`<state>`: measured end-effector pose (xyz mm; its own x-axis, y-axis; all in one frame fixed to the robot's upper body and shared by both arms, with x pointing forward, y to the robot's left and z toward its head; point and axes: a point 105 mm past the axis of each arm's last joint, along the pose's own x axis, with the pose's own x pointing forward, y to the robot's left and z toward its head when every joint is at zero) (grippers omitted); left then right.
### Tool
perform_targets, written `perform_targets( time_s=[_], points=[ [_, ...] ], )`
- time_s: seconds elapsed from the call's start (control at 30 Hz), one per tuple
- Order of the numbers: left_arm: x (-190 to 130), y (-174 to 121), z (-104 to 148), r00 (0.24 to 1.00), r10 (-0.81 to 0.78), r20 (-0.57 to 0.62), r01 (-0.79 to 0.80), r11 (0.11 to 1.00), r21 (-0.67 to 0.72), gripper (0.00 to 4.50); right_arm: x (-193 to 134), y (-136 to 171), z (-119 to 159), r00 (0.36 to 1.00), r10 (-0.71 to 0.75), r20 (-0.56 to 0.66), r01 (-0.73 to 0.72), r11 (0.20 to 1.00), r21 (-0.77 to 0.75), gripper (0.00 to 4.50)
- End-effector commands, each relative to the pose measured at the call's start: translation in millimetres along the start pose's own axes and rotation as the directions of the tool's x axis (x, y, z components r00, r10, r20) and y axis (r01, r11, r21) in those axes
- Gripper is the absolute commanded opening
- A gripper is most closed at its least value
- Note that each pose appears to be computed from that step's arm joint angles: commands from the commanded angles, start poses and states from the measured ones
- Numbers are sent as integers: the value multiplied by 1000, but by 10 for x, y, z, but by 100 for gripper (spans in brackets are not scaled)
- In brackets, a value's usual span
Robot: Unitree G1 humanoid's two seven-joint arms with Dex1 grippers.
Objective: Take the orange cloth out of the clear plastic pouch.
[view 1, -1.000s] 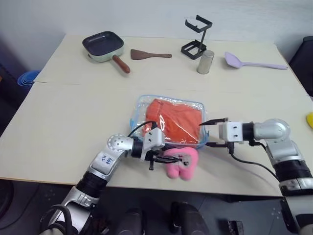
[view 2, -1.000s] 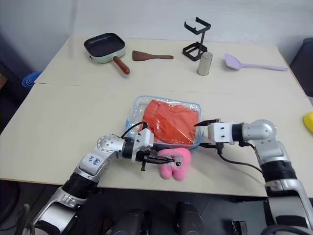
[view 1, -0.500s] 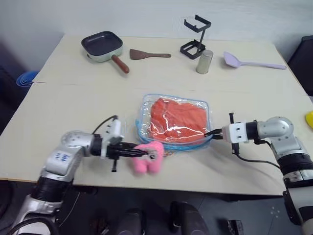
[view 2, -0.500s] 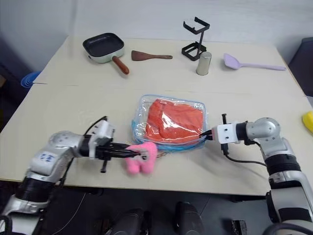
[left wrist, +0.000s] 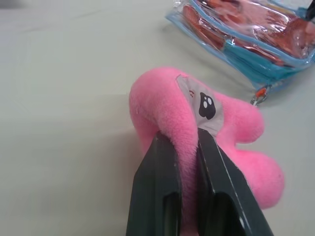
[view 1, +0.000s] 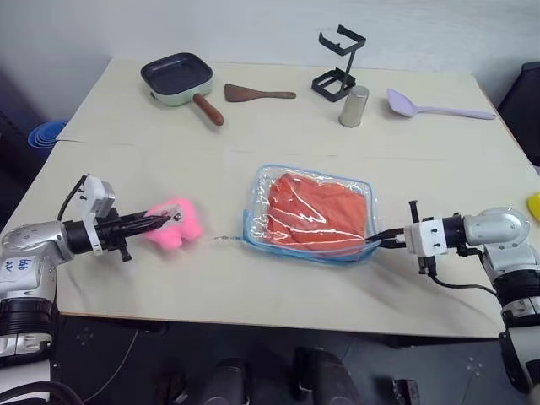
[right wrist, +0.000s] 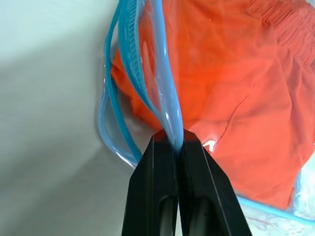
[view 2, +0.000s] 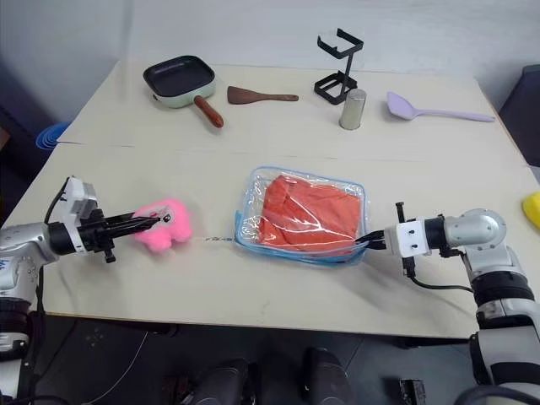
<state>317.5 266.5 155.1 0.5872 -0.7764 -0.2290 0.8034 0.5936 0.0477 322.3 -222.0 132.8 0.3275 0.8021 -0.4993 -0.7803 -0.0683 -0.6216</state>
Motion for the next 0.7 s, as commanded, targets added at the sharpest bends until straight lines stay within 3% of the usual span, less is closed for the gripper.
perform_targets(
  time_s=[0.03,0.1,0.2,0.27,0.33,0.47,0.5,0.67,0.7],
  points=[
    [-70,-34,-23,993,-21,-116,28,998,64,94,-190,40,11,1000,-13,13,11,996,92,0],
    [-55,-25,-30,976,-13,-218,51,985,167,152,-254,82,59,996,-63,60,55,990,128,48],
    [88,-112,367,986,-76,-150,128,920,369,228,-423,195,158,984,-146,101,124,973,194,115],
    [230,-250,550,976,-157,-150,210,860,465,255,-528,354,235,984,-153,86,137,975,173,118],
    [345,-404,565,952,-241,-187,303,821,485,268,-602,452,285,979,-190,68,172,964,203,136],
    [797,-910,609,872,-460,-169,478,723,499,268,-685,740,511,967,-241,86,199,919,341,265],
    [947,-1025,616,854,-497,-153,498,697,516,268,-661,814,616,960,-254,113,197,907,371,277],
    [1462,-1161,454,836,-522,-168,509,626,591,268,-412,1062,914,948,-281,149,192,879,436,436],
    [1553,-1119,395,845,-498,-194,503,618,605,268,-359,1092,934,947,-289,143,201,876,438,444]
  ],
)
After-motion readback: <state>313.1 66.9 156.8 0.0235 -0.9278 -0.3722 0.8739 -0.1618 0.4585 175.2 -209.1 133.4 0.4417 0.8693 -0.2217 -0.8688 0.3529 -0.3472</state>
